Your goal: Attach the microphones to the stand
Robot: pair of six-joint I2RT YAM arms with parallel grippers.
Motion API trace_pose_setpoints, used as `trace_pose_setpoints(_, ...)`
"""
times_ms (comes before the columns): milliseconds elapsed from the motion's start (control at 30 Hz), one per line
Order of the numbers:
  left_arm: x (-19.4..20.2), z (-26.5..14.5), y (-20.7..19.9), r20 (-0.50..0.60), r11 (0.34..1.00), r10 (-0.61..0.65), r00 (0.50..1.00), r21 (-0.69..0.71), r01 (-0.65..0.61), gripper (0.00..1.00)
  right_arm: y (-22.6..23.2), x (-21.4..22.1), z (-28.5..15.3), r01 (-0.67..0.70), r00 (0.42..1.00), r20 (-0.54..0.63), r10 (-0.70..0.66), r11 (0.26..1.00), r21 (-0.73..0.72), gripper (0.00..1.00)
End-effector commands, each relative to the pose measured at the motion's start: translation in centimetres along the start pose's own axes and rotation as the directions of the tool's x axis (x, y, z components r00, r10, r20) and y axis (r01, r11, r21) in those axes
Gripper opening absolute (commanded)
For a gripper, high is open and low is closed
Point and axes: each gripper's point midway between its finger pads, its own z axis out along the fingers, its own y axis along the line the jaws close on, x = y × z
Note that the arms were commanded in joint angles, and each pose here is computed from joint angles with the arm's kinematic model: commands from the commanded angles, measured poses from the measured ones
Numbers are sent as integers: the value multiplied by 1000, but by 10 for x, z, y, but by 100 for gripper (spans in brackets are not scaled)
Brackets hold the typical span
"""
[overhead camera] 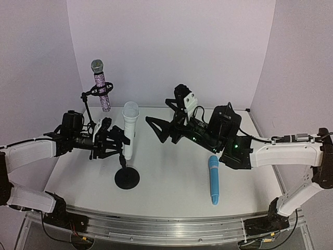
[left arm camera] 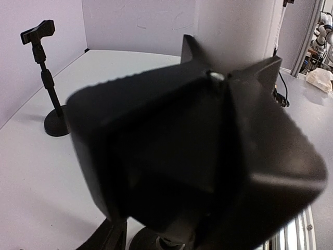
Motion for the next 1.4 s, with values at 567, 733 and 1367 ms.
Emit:
trace_pose_setpoints(567, -85, 9, 48, 242, 972, 93, 966, -232, -36, 0, -36, -27, -40, 95, 995, 17, -100, 978, 185, 96)
trace_pose_setpoints(733, -100, 21, 103, 228, 916, 129, 965, -400, -28, 0, -46, -20, -50, 143, 990, -15, -144, 961, 238, 96)
trace_pose_setpoints(1367, -97, 88, 207, 203, 887, 141, 969, -460, -33, 0, -72, -17, -86, 235, 972, -72, -224, 902, 362, 97)
